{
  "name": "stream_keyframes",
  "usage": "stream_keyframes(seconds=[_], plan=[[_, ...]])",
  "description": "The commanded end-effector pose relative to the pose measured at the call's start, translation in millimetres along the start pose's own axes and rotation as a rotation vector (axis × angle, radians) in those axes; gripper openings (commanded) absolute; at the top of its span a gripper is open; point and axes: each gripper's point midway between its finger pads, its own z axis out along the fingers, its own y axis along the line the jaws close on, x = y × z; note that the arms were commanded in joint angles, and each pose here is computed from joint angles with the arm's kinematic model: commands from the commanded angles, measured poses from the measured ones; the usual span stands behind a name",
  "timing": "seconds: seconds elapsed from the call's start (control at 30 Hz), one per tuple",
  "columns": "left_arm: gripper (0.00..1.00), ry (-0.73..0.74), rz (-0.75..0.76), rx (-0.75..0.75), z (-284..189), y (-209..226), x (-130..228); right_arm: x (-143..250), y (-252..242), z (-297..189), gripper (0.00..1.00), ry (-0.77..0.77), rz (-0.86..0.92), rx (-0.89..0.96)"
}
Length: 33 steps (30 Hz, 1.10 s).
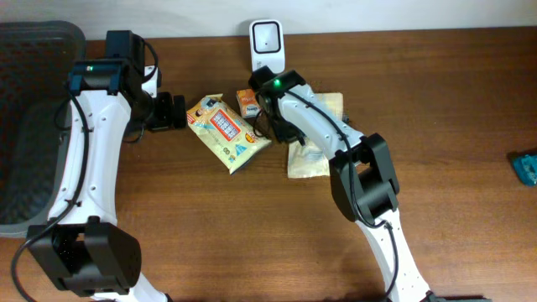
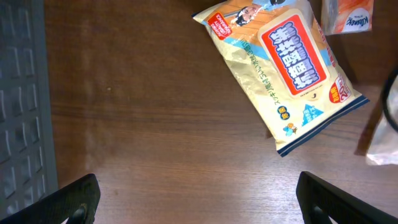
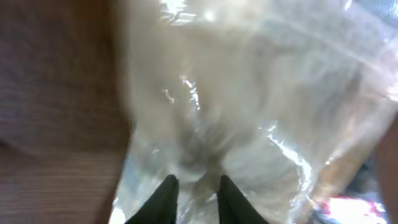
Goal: Scan the item barcode
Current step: 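Grasp the clear plastic bag with the right gripper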
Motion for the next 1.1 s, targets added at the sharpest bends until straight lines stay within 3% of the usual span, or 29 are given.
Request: stream_keyframes(seconds=[0.0,0.13,0.2,0.3,0.4,0.5,0.63,1.07], plan=[[0.99,-0.016,0.002,-0.002,-5.7,0.6,0.2,3.2,7.2,2.3,0.17,0.032,0.003,-0.029],[0.99,-0.016,0.002,-0.002,-5.7,0.6,0.2,-2.4,0.3,-20.7,0.12,0.017,0.008,-0.032],[0.99,-0.016,0.002,-0.002,-5.7,0.6,0.2,-3.8,-3.6,-32.8,0.17,0.011,0.010,-0.034],[0.99,-0.016,0.002,-0.002,-5.7,0.6,0.2,-5.2,-9.7,-46.8,0.40,0.003,0.015,-0.034],[0.99,-0.016,0.002,-0.002,-5.7,0.6,0.2,-4.8,-25.0,-58.8,0.77,0.015,0.047,-0.063],[0.99,-0.016,0.002,-0.002,-5.7,0.6,0.2,6.3,-27.9,-57.1,0.93,0.088,0.065,-0.178],[0.99,-0.016,0.002,-0.002,-5.7,0.6,0.2,32.3,-39.5,-38.1,0.99,0.227,0.030,-0.273],[0.99,-0.016,0.002,-0.002,-5.7,0.6,0.2,60.7,-14.4,36.7,0.96,0.330,0.030,-0.330]])
